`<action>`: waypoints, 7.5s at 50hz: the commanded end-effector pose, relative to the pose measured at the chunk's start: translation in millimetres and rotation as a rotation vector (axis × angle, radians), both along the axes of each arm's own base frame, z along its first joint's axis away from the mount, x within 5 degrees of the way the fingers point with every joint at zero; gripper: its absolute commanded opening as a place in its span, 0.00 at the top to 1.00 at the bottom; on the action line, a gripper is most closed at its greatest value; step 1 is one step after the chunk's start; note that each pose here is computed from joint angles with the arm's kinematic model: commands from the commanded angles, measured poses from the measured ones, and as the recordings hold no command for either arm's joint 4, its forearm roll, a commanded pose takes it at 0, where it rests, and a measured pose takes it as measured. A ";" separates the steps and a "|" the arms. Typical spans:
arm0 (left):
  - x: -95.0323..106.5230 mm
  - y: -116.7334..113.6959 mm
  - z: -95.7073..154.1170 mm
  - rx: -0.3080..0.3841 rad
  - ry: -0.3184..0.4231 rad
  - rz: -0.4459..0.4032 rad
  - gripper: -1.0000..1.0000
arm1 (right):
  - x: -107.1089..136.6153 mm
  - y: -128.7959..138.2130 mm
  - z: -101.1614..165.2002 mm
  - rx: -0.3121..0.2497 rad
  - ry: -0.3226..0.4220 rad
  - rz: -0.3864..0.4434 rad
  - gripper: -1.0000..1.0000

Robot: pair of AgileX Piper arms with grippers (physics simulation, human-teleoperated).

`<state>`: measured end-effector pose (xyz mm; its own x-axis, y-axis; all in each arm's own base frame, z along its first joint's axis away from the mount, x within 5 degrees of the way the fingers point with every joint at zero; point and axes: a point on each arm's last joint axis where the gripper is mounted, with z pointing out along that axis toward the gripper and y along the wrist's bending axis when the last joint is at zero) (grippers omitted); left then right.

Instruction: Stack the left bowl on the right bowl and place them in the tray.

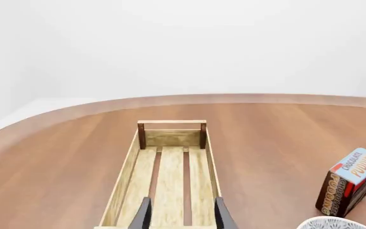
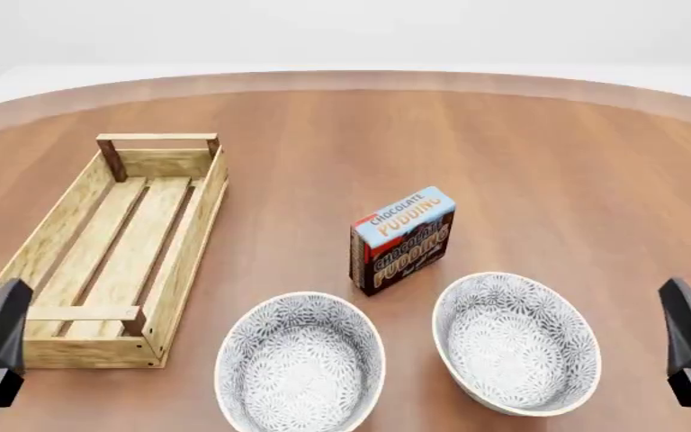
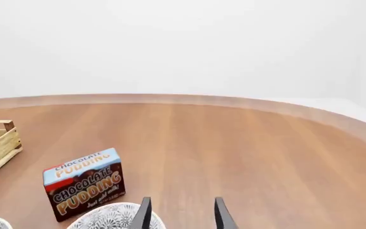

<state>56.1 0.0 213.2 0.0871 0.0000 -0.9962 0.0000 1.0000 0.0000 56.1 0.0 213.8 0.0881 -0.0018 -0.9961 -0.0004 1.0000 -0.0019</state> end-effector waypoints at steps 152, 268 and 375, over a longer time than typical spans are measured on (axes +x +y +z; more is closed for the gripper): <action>0.0 0.0 0.0 0.000 0.000 0.000 0.00 | 161.9 225.6 8.3 -0.143 1.027 0.616 0.00; 0.0 0.0 0.0 0.000 0.000 0.000 0.00 | 144.7 174.4 101.8 -0.091 0.809 0.615 1.00; 0.0 0.0 0.0 0.000 0.000 0.000 0.00 | 67.0 37.6 32.1 0.303 0.754 0.167 1.00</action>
<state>56.1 0.0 213.2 0.0871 0.0000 -0.9962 0.0000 1.0000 0.0000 121.4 38.2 257.0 -0.6209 0.2037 -0.7570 -0.0680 0.9480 0.3109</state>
